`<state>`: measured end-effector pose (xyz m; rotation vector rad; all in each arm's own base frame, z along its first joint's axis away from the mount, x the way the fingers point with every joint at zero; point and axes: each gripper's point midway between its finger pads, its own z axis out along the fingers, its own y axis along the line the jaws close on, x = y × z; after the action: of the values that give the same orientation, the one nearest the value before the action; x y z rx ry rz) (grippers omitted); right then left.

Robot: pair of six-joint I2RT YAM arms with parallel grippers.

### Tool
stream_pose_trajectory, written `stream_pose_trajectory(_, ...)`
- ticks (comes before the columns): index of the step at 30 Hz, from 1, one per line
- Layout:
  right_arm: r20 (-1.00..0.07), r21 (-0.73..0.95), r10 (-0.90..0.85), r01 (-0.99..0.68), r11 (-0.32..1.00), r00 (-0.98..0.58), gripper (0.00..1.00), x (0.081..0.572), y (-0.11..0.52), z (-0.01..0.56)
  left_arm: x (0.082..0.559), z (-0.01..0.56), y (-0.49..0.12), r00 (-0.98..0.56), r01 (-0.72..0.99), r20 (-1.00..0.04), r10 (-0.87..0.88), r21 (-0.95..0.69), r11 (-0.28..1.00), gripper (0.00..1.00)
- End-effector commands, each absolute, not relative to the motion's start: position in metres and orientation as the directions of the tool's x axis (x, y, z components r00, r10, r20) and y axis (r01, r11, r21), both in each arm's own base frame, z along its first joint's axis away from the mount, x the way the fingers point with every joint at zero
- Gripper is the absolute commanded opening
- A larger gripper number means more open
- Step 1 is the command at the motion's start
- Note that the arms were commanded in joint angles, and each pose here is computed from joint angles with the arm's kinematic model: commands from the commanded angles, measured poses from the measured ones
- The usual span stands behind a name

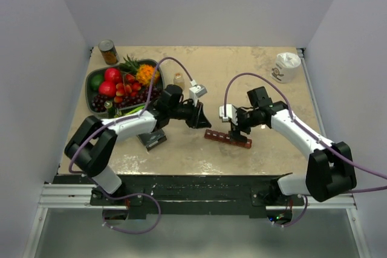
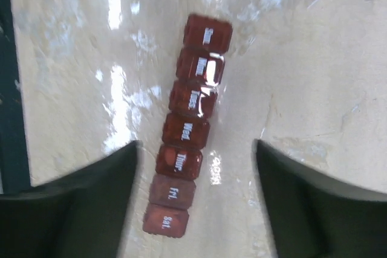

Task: Sort the pills into containers

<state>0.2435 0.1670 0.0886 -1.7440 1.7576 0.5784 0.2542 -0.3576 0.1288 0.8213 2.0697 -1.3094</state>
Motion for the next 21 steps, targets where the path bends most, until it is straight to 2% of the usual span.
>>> stream_pose_trajectory(1, -0.775, -0.026, -0.632, -0.997, 0.075, -0.027, 0.39, 0.241, 0.203, 0.124, 0.284, 0.123, -0.308, -0.551, 0.739, -0.817, 0.173, -0.38, 0.556, 0.36)
stream_pose_trajectory(2, -0.772, -0.028, -0.635, -0.996, 0.084, -0.032, 0.29, 0.242, 0.207, 0.123, 0.288, 0.125, -0.299, -0.532, 0.726, -0.832, 0.157, -0.353, 0.59, 0.37)
stream_pose_trajectory(3, -0.758, -0.032, -0.652, -0.996, 0.086, -0.032, 0.23, 0.242, 0.207, 0.117, 0.285, 0.118, -0.288, -0.529, 0.707, -0.835, 0.15, -0.336, 0.622, 0.42)
stream_pose_trajectory(4, -0.758, -0.038, -0.652, -0.996, 0.085, -0.026, 0.17, 0.243, 0.212, 0.117, 0.293, 0.142, -0.28, -0.458, 0.692, -0.884, 0.09, -0.292, 0.66, 0.47)
stream_pose_trajectory(5, -0.754, -0.037, -0.656, -0.995, 0.089, -0.031, 0.02, 0.243, 0.213, 0.114, 0.294, 0.147, -0.271, -0.438, 0.672, -0.897, 0.06, -0.282, 0.685, 0.55)
stream_pose_trajectory(6, -0.75, -0.042, -0.661, -0.995, 0.092, -0.03, 0.0, 0.245, 0.213, 0.114, 0.29, 0.143, -0.261, -0.431, 0.648, -0.901, 0.044, -0.275, 0.71, 0.69)
stream_pose_trajectory(7, -0.75, -0.041, -0.66, -0.995, 0.093, -0.03, 0.0, 0.245, 0.214, 0.114, 0.294, 0.167, -0.25, -0.367, 0.623, -0.93, -0.011, -0.254, 0.74, 0.78)
stream_pose_trajectory(9, -0.749, -0.05, -0.662, -0.994, 0.096, -0.026, 0.0, 0.246, 0.215, 0.115, 0.293, 0.173, -0.234, -0.341, 0.574, -0.938, -0.056, -0.255, 0.778, 0.99)
stream_pose_trajectory(12, -0.731, -0.051, -0.682, -0.994, 0.095, -0.028, 0.0, 0.247, 0.217, 0.106, 0.292, 0.196, -0.219, -0.278, 0.558, -0.958, -0.064, -0.215, 0.802, 0.99)
stream_pose_trajectory(21, -0.579, -0.048, -0.812, -0.99, 0.132, -0.08, 0.0, 0.256, 0.21, 0.049, 0.284, 0.192, -0.209, -0.316, 0.561, -0.948, 0.042, -0.151, 0.814, 0.99)
